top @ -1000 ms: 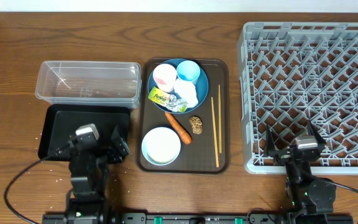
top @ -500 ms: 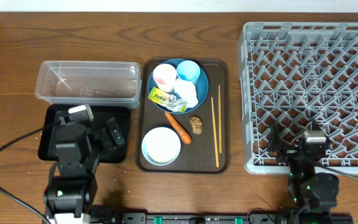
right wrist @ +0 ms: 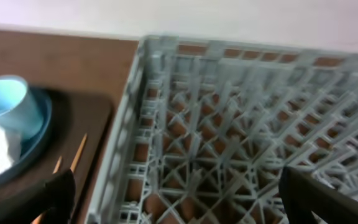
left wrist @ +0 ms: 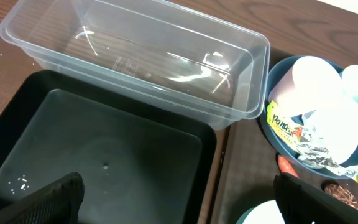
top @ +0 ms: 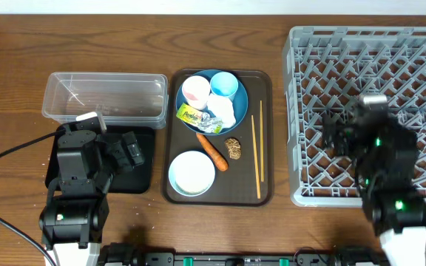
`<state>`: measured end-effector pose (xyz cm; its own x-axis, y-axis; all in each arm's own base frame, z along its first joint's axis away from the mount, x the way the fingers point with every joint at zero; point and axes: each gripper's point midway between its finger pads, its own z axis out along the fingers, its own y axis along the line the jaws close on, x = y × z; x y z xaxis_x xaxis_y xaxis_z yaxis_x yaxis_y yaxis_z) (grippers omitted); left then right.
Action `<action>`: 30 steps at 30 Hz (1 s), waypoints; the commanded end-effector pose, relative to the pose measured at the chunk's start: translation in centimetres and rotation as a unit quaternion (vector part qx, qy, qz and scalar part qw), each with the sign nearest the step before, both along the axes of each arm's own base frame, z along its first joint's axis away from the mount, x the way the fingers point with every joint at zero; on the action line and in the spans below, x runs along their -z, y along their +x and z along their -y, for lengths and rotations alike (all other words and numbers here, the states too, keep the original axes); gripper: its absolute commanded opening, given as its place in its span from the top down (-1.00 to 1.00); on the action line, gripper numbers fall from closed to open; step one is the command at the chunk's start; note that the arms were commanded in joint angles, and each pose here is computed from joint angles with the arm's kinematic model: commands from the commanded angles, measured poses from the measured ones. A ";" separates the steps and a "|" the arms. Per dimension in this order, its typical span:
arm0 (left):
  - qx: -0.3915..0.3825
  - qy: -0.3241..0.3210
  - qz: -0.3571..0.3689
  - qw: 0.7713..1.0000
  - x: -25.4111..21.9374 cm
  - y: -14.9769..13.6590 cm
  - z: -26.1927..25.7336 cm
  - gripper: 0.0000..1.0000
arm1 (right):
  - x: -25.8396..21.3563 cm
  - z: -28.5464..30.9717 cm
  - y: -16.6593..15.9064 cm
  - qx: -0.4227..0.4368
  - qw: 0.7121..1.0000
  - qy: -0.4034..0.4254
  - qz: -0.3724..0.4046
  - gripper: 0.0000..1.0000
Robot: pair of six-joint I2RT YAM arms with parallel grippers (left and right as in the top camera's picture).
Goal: Sort waste into correct bins and load items into the dishwasher rack
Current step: 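Raise the right gripper and move it toward the blue plate, then lower the right gripper onto the blue cup and close on it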
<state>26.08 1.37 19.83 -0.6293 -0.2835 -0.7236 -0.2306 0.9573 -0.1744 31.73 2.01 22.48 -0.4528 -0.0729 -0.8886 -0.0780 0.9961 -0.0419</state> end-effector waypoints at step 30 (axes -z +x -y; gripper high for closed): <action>-0.065 -0.018 -0.093 0.993 -0.3 5.3 -3.4 -0.96 | -6.3 -16.2 14.4 -0.216 0.976 0.024 -0.028 -0.52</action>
